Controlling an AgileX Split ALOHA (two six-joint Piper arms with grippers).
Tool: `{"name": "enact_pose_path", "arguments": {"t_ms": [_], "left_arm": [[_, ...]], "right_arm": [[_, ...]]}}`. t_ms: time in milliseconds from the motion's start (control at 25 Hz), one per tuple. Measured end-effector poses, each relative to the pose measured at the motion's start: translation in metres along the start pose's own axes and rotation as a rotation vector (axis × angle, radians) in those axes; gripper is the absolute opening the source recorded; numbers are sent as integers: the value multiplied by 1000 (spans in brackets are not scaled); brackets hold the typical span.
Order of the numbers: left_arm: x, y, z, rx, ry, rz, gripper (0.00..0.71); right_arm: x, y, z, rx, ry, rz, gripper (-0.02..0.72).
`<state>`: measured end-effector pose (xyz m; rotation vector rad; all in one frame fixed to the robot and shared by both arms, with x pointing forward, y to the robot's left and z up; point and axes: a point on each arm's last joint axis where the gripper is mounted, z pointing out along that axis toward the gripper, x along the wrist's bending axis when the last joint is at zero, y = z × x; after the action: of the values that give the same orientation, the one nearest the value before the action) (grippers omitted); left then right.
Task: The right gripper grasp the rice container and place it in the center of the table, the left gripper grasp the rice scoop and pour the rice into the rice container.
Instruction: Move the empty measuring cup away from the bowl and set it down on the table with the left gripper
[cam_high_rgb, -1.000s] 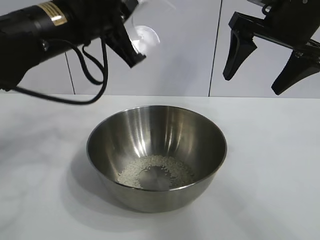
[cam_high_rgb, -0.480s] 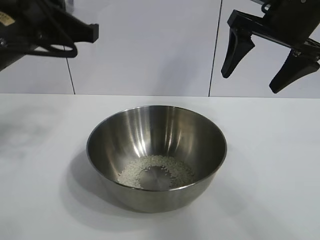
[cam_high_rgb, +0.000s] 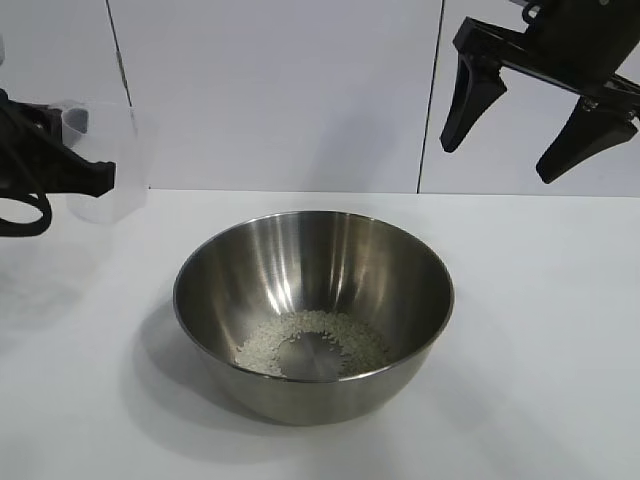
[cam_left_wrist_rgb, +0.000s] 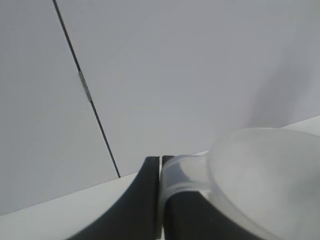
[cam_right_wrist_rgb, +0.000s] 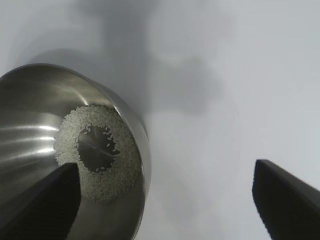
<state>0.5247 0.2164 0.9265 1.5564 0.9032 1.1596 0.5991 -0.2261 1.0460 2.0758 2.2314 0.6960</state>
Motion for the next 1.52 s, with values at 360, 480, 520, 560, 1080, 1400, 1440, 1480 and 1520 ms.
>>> {"name": "enact_pose_path", "arguments": {"t_ms": [360, 480, 520, 560, 1080, 1400, 1440, 1480, 1520], "left_arm": [[-11, -37, 13, 105, -57, -2, 3], [-14, -47, 19, 129, -63, -5, 3], [-15, -51, 21, 139, -65, -5, 3], [-16, -54, 23, 144, -67, -5, 3], [-21, -81, 31, 216, -65, -10, 3], [-21, -80, 33, 208, -57, -26, 26], [-21, -80, 33, 208, -57, -28, 48], [-21, -80, 33, 208, -57, -30, 75], [-21, -80, 33, 208, -57, -33, 104]], "right_arm": [[0, 1, 0, -6, 0, 0, 640], [0, 1, 0, -6, 0, 0, 640], [0, 1, 0, -6, 0, 0, 640], [0, 1, 0, -6, 0, 0, 640], [0, 1, 0, -8, -1, 0, 640], [0, 1, 0, -8, 0, 0, 640], [0, 1, 0, -8, 0, 0, 640], [0, 1, 0, -8, 0, 0, 640], [0, 1, 0, -8, 0, 0, 640]]}}
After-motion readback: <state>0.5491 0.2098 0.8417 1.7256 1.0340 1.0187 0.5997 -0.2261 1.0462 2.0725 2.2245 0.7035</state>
